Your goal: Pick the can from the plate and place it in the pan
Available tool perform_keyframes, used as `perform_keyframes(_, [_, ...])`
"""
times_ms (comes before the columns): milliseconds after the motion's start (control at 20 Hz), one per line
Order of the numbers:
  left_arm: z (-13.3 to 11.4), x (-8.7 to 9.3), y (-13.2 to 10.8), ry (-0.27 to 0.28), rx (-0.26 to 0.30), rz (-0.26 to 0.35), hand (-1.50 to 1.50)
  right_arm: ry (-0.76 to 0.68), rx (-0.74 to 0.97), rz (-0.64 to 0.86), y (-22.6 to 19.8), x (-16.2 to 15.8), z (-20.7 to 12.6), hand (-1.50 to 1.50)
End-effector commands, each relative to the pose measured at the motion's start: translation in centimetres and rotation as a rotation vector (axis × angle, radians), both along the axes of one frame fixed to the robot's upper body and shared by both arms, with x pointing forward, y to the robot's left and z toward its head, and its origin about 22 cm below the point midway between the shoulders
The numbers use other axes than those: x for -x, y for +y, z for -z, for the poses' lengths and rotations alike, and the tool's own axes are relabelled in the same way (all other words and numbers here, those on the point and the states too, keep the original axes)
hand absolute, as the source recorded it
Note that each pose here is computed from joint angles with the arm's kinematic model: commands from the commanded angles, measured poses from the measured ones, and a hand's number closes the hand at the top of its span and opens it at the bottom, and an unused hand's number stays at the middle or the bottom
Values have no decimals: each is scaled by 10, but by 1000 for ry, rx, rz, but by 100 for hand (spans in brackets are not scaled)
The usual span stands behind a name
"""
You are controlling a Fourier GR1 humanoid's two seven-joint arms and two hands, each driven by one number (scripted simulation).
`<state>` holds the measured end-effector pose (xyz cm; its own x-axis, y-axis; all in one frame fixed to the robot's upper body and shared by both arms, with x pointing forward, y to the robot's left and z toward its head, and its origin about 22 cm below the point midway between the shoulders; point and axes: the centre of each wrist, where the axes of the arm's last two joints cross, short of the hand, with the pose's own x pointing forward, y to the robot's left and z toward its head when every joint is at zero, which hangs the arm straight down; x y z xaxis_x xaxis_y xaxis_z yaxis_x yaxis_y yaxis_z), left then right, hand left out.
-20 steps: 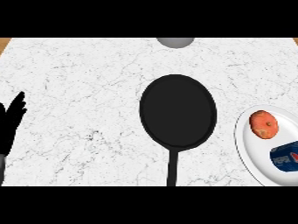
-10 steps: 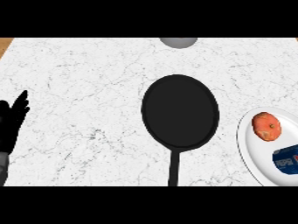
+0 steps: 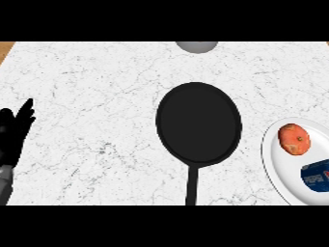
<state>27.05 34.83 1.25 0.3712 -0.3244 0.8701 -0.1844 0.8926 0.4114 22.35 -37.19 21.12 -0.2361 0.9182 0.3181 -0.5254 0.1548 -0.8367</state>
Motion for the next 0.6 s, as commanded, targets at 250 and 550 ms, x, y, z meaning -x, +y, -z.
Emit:
perform_keyframes(250, [0,-2,-6,3,8,9,0,-15,102,33,33,-3,38,-150])
perform_keyframes(550, [-12,5,4,-4,-4,-2,0,6,165,15,16,8,66,-150])
